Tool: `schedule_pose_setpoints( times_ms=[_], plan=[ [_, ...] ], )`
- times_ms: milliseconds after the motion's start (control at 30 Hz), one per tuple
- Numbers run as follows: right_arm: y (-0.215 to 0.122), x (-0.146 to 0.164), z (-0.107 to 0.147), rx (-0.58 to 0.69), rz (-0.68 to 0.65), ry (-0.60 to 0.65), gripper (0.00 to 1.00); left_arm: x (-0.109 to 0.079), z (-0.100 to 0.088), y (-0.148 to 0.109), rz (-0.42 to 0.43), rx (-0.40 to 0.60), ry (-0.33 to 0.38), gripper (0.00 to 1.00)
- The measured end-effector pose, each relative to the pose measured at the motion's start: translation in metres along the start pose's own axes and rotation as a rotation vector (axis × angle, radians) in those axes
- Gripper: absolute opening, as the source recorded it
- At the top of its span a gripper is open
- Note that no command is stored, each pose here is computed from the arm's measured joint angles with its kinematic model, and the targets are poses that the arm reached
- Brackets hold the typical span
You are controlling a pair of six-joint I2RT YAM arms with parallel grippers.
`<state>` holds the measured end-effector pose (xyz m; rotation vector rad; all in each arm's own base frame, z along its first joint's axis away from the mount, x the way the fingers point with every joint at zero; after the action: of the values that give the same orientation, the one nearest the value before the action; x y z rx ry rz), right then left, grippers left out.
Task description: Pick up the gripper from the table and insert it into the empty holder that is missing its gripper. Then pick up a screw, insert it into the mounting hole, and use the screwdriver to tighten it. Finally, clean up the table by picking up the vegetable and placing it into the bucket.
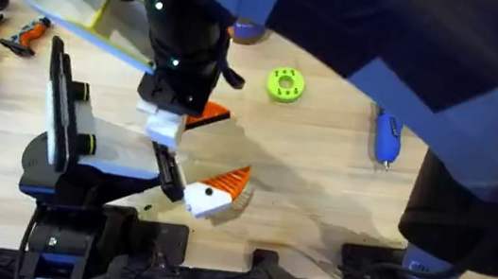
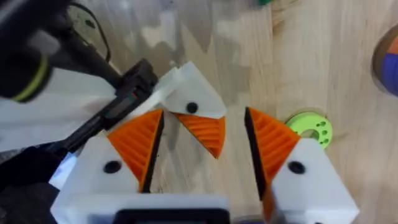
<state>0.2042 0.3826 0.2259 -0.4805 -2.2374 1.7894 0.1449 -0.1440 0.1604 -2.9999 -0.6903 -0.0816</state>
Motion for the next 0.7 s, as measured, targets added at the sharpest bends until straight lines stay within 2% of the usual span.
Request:
schedule_pose_setpoints(
  times_ms=[67, 467, 700],
  plan=[
    [0.000, -0.003, 0.000, -0.001, 0.002, 0.005, 0.780, 0.000, 0.000, 0.000, 0.000, 0.000, -0.002, 0.985],
    [0.000, -0.009, 0.000, -0.004, -0.003, 0.026, 0.788, 0.000, 0.000, 0.000, 0.001, 0.000, -0.003, 0.985],
    [-0.011, -0.033, 0.003, -0.032, 0.001, 0.126, 0.791, 0.000, 0.000, 0.000, 0.001, 0.000, -0.003, 0.985]
  ],
)
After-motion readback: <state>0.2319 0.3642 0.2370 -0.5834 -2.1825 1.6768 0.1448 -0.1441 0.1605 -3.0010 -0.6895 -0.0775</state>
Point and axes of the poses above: each hand's point on the last joint's axis, 136 mm out from that joint toward the fingers, its own y axis out along the fingers, its own x axis along the line the jaws close on, z = x × y, the point moved 1 cm from there along -y, back along the fingers, and after that the axes turned 10 degrees about y, right-handed, at the moved point
